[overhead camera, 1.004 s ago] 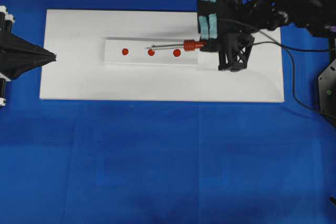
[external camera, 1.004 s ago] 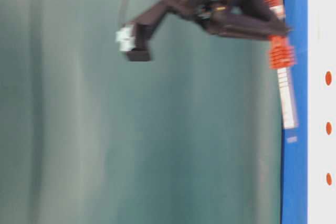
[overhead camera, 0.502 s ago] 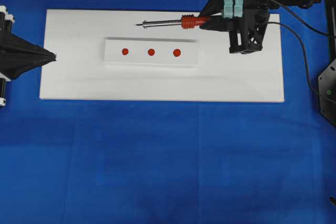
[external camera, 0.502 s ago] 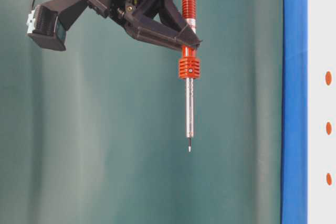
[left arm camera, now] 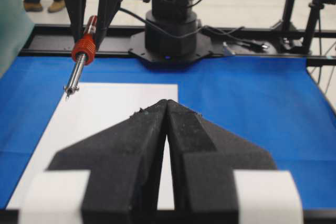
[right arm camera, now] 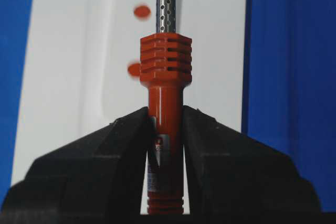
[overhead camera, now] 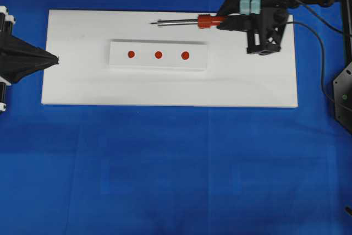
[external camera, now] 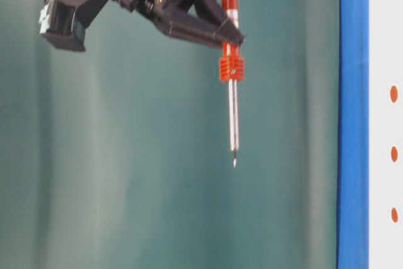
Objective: Touch the tip of the soldering iron to the mark.
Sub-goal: 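Raise the iron tip and shift it rightward above the strip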
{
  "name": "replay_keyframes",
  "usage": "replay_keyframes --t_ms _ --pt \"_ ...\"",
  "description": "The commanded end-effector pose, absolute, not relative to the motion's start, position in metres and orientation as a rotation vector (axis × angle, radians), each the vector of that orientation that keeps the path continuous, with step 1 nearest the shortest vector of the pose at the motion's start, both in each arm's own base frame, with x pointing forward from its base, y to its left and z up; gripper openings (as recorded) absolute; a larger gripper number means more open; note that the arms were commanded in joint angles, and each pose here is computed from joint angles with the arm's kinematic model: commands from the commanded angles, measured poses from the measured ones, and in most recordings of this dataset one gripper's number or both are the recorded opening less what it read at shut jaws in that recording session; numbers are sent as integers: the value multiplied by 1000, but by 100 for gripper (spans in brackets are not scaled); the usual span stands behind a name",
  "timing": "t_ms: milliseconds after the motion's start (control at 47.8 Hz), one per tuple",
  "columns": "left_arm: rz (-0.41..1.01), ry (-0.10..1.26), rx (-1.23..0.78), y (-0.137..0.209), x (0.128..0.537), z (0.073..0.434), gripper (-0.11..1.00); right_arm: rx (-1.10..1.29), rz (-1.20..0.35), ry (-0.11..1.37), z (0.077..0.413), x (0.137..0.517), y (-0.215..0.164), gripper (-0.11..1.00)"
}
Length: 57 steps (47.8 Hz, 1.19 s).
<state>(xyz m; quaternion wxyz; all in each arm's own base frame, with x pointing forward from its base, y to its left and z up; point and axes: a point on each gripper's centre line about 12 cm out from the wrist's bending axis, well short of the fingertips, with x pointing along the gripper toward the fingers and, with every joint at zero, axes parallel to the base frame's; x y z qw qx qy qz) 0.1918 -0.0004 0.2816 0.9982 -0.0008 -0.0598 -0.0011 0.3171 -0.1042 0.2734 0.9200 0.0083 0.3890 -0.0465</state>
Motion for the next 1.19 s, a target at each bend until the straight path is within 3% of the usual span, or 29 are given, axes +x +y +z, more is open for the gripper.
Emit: replay_keyframes --t_ms 0,376,1171 --pt "-4 -138 -2 -1 193 287 0 5 -111 791 282 306 -104 6" --pt "-4 -138 -2 -1 193 287 0 53 -232 915 275 264 -102 6" --pt "-4 -140 -2 -1 193 287 0 53 -231 928 271 264 -100 6"
